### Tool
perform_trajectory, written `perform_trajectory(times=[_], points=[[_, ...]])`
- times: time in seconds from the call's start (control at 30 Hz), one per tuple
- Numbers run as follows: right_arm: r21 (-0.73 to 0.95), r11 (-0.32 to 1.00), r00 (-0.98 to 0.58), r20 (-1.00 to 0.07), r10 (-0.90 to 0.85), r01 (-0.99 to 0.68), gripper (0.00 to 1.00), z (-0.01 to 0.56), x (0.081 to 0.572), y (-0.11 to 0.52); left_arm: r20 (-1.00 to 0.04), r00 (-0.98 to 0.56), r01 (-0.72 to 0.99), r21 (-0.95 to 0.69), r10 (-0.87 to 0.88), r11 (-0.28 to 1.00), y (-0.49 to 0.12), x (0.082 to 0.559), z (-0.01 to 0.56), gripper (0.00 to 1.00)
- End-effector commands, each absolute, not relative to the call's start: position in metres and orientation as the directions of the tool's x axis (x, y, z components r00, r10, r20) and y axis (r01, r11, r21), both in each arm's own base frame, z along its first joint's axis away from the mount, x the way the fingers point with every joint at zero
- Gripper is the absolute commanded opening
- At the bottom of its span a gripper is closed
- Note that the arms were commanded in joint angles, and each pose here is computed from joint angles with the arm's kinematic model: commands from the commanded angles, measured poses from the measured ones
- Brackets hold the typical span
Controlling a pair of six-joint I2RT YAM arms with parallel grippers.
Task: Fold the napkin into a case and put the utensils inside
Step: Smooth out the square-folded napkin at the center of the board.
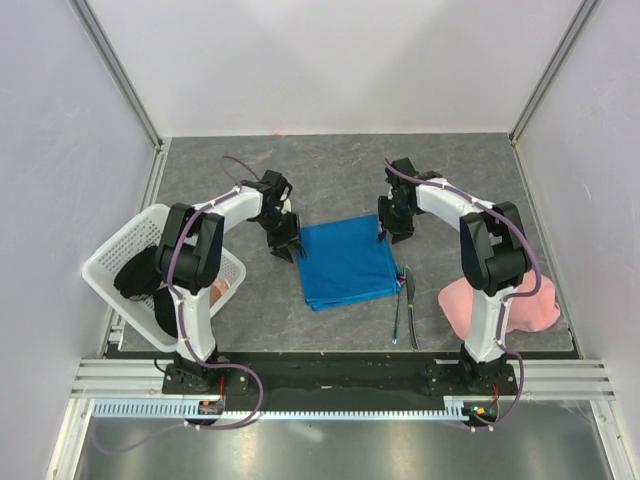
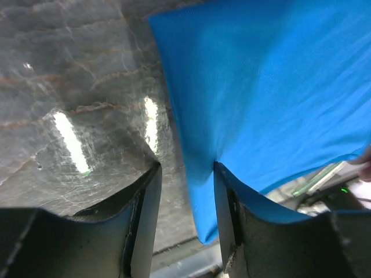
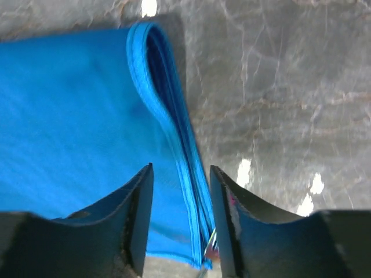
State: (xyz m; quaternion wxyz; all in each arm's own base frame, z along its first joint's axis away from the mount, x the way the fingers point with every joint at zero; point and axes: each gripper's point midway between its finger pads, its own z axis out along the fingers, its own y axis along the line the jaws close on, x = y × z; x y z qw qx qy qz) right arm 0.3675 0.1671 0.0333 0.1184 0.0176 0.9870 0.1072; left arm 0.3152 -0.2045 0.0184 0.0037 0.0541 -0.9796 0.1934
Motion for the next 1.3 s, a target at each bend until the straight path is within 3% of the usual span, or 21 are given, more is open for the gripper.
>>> perform_trajectory(times=[0.0, 0.2, 0.37, 0.43, 0.53, 0.67, 0.77, 0.9, 1.27], points=[[0.247, 0.969, -0.960, -0.267, 0.083, 0.016, 0.45, 0.030, 0.386, 0.178, -0.076, -0.995, -0.038, -0.363, -0.070, 0.931, -0.198, 0.355, 0.017, 0.49], [0.400, 0.914, -0.976, -0.169, 0.138, 0.060, 0.40, 0.023, 0.366, 0.228, -0.143, -0.986, -0.019, -0.387, -0.080, 0.922, -0.191, 0.404, 0.018, 0.48], [0.477, 0.876, -0.969, -0.178, 0.173, 0.069, 0.48, 0.054, 0.370, 0.243, -0.255, -0.966, 0.060, -0.381, -0.043, 0.923, -0.189, 0.441, 0.048, 0.51], [0.436, 0.899, -0.965, -0.222, 0.141, 0.032, 0.60, 0.062, 0.371, 0.232, -0.261, -0.964, 0.056, -0.368, -0.045, 0.928, -0.185, 0.437, 0.063, 0.54], [0.342, 0.940, -0.964, -0.252, 0.081, -0.010, 0.68, 0.063, 0.366, 0.209, -0.229, -0.972, 0.035, -0.341, -0.046, 0.939, -0.180, 0.412, 0.069, 0.56], [0.316, 0.948, -0.980, -0.195, 0.028, -0.036, 0.69, 0.058, 0.338, 0.201, -0.258, -0.966, 0.080, -0.318, -0.005, 0.945, -0.181, 0.370, 0.097, 0.56], [0.363, 0.931, -0.986, -0.167, 0.026, -0.037, 0.65, 0.066, 0.311, 0.215, -0.211, -0.977, 0.102, -0.320, 0.034, 0.942, -0.186, 0.333, 0.093, 0.55], [0.407, 0.913, -0.992, -0.122, 0.019, -0.032, 0.49, 0.068, 0.277, 0.240, -0.175, -0.984, 0.094, -0.295, 0.043, 0.951, -0.174, 0.302, 0.093, 0.55], [0.399, 0.916, -0.998, -0.037, 0.050, 0.031, 0.36, 0.046, 0.243, 0.242, -0.120, -0.991, 0.082, -0.258, 0.052, 0.963, -0.158, 0.272, 0.080, 0.57]])
